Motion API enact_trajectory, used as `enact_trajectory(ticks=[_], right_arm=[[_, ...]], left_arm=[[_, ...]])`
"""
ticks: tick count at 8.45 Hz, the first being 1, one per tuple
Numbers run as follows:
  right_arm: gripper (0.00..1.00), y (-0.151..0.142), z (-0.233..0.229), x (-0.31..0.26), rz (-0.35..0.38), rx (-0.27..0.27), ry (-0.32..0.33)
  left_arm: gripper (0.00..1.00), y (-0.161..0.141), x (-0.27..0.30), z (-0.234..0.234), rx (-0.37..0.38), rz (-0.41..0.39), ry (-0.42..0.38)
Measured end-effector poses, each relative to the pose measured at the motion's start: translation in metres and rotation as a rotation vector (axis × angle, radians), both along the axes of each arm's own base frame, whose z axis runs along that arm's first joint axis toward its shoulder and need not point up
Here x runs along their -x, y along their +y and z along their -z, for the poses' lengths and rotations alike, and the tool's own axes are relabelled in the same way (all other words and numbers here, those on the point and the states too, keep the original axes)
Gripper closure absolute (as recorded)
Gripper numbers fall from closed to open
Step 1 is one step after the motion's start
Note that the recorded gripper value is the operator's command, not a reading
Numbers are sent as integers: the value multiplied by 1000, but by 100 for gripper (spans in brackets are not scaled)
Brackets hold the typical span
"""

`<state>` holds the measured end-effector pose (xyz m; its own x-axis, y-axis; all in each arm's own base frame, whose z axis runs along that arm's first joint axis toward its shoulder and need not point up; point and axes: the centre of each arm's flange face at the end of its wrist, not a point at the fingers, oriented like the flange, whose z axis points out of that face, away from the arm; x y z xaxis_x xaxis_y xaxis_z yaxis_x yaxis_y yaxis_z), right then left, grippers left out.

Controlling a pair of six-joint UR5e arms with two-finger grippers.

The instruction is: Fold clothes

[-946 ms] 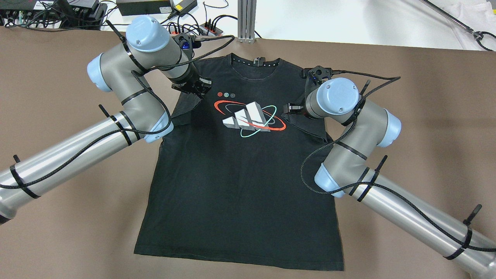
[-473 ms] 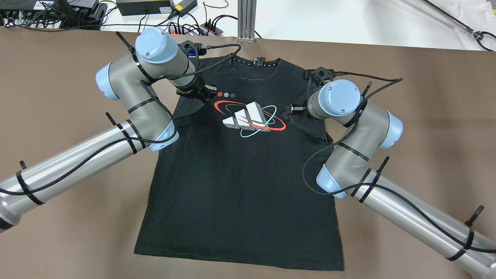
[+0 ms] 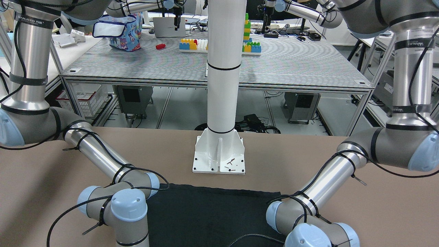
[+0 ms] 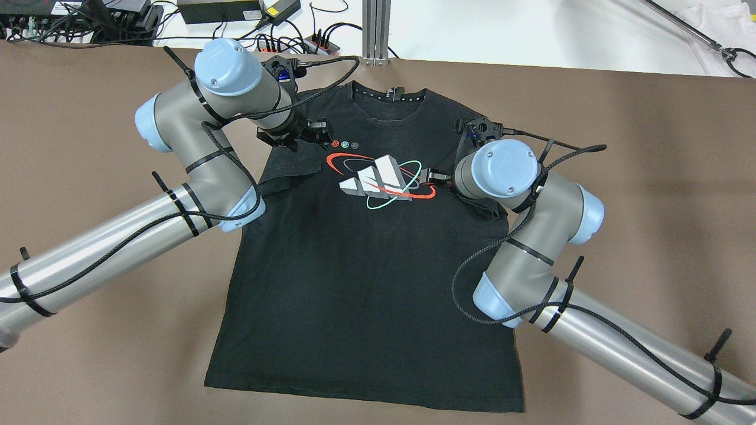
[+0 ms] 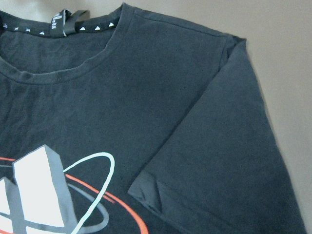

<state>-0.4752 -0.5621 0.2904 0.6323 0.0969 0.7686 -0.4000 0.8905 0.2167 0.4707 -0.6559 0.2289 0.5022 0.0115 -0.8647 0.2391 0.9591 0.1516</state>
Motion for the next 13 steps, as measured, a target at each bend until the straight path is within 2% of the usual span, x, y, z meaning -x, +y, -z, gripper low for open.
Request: enact_trajectory(ticks=[2,4,6,8,9,11,13], right_arm=[[9,73,3,20,-86,84,-41],[15,159,-3,10,-108,163,-62],[26,249,-31,5,-143,258,-88],[29,333,-75,-2,-166,322,-72],[31,363,-89,-9,-156,326,-59],[36,395,-100,-12,-132,328,-48],[57,405,-107,-14,-126,327,-36]], left_arm=[[0,45,35,-27,37,37,48],[0,106,64,-46,52,78,90],[0,147,76,-50,66,117,116],[0,173,79,-54,71,136,126],[0,180,79,-57,71,140,124],[0,185,78,-59,77,145,124],[0,189,75,-60,87,145,126]])
